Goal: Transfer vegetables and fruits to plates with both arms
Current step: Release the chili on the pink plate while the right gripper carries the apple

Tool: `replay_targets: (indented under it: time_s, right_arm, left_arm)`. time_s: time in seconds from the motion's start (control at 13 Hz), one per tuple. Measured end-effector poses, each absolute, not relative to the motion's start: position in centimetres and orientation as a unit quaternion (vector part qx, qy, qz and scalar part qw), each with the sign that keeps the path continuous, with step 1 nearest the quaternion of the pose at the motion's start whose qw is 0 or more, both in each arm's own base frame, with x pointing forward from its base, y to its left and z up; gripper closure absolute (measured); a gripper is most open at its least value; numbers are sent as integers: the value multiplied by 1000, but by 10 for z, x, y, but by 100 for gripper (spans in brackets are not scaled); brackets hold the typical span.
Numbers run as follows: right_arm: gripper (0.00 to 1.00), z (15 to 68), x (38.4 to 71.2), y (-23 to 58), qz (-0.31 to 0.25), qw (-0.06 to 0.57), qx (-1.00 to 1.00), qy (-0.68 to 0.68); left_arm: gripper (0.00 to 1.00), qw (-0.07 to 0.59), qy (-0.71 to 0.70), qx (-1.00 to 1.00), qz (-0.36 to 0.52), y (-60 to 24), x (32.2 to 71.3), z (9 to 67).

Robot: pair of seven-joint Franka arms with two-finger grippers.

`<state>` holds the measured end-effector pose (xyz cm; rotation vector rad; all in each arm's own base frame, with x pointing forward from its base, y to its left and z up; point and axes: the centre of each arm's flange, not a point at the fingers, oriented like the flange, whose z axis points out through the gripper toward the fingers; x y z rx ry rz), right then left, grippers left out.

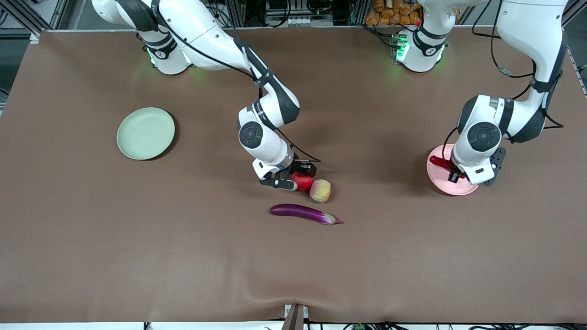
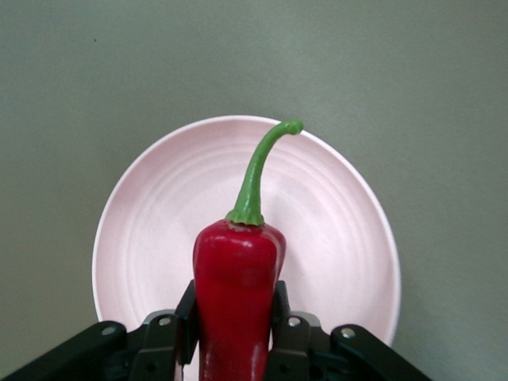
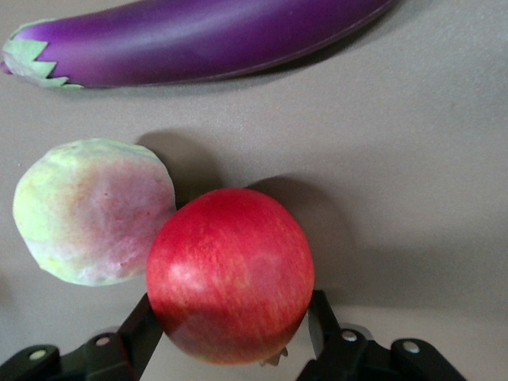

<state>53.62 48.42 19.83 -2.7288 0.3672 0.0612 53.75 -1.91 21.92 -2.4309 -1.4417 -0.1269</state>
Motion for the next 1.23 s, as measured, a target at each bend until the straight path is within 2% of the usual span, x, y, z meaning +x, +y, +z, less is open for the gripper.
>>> replay_targets:
  time_s: [0.15,0.31,0.46,0.69,0.84,1.0,1.23]
  right_arm:
    - [21,199,545,473,33,186,-972,138]
    - [21,211,568,441,74,171,-971,153]
    - [21,249,597,397,106,172,-966,161]
    - [21,322,625,302,148,167,-969,104]
    - [21,361,627,236,165,113,-978,59]
    - [21,389,612,203,175,51,-983,29]
    - [21,392,582,145,193,17,-981,-21]
  left_arm:
    - [62,181,-492,-850,-52,1,530,209]
    - [62,192,-487,-850,-51,12,524,201]
    - [62,202,-476,-854,-51,11,519,193]
    - [62,210,-466,-858,-46,9,513,184]
    - [57,215,-463,-859,-40,9,510,178]
    - [36,215,-467,-857,-42,8,510,177]
    - [4,242,-465,-851,-43,0,519,187]
